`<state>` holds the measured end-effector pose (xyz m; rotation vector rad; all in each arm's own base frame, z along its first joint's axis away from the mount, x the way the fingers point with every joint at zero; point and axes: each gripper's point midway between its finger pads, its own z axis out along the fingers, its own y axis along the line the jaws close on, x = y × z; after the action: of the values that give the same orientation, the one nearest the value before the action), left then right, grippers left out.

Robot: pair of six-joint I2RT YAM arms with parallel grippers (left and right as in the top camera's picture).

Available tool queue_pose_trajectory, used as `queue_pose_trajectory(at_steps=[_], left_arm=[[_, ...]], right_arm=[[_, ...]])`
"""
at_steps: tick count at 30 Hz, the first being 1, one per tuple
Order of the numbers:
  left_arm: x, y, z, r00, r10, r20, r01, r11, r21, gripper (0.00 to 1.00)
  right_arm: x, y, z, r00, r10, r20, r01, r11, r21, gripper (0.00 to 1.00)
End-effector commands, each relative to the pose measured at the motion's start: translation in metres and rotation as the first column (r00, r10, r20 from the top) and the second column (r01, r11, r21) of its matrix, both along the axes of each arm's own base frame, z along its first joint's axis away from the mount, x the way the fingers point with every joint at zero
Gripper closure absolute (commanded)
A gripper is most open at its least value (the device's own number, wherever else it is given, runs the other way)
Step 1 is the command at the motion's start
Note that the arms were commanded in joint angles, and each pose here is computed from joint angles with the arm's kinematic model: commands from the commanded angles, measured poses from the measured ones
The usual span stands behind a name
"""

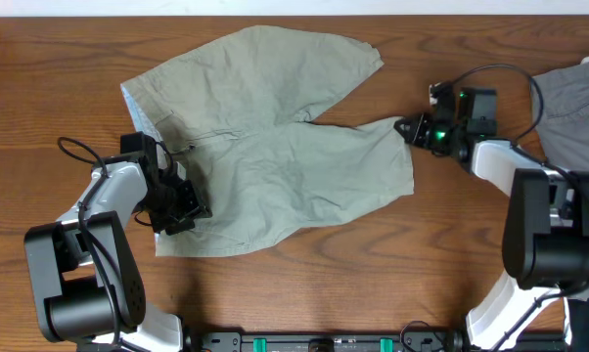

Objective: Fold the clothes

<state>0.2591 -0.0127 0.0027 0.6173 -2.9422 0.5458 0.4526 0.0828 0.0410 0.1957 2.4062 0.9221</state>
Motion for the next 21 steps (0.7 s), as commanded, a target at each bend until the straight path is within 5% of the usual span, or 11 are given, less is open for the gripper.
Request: queue_pose_trajectory(at_steps=[1,7,14,21], left_arm=[[-0.002,0.003,-0.001,1.000,-0.015,0.006,0.015,1.000,0.024,0.56],[-0.002,0.003,-0.001,1.000,-0.015,0.006,0.015,1.000,0.025,0.56],[-0.002,0.003,-0.001,1.000,-0.015,0.006,0.015,1.000,0.025,0.56],[-0.002,0.003,-0.001,1.000,-0.015,0.006,0.015,1.000,0.025,0.56]], right_arm=[[0.010,0.002,0.072,0.980,0.042,0.193,-0.057,0.995,0.077,0.96],[0.029,0.000,0.131,0.922,0.003,0.387,-0.047,0.994,0.103,0.95],[0.035,-0.004,0.123,0.930,-0.052,0.364,0.025,0.997,0.079,0.98],[0.024,0.021,0.153,0.912,0.029,0.408,-0.117,0.974,0.192,0.99]])
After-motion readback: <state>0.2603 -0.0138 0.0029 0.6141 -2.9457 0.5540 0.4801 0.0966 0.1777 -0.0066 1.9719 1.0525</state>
